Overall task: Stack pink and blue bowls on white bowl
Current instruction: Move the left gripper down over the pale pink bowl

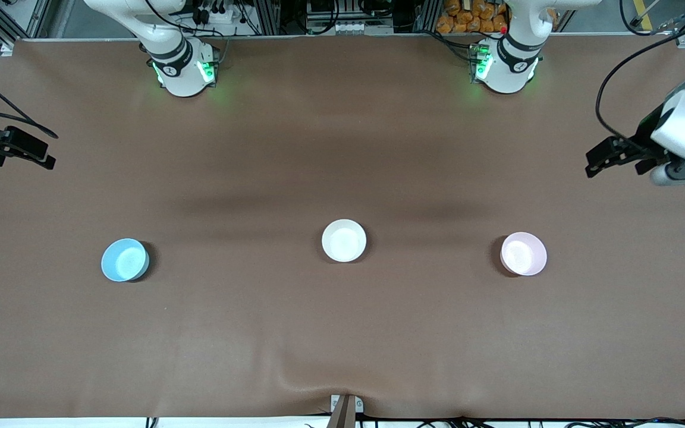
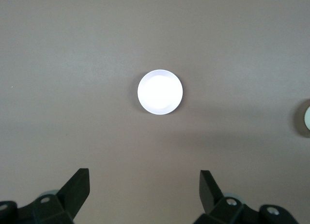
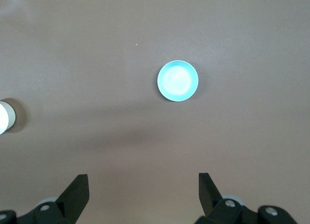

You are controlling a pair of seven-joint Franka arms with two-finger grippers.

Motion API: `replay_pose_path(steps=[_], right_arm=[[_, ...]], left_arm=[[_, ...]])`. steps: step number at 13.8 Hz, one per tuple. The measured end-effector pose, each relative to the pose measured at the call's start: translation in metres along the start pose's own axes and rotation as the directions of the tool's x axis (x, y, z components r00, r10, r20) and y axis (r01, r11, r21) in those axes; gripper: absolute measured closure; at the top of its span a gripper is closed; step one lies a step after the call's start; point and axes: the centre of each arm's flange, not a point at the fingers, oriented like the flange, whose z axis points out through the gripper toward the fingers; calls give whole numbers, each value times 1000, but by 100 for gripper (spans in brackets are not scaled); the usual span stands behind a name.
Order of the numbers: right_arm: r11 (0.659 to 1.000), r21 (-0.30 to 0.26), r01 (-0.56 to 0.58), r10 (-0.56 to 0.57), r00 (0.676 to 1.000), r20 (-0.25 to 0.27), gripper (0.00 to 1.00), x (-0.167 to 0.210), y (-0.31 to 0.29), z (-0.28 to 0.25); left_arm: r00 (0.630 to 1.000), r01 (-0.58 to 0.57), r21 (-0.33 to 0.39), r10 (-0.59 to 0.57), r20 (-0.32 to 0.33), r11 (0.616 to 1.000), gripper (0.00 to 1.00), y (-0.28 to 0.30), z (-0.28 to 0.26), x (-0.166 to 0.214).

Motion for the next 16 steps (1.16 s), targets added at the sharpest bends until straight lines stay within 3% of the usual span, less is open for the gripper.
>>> replay_pose_path(steps=[6, 16], right_arm=[[1000, 0, 0, 0, 1000, 0, 0, 0, 0, 0], [1000, 0, 0, 0, 1000, 1, 0, 0, 0, 0]], left_arm=[[999, 2, -4, -2, -32, 1000, 0, -1, 63, -3], [999, 21, 2, -21, -26, 1000, 0, -20, 172, 4]])
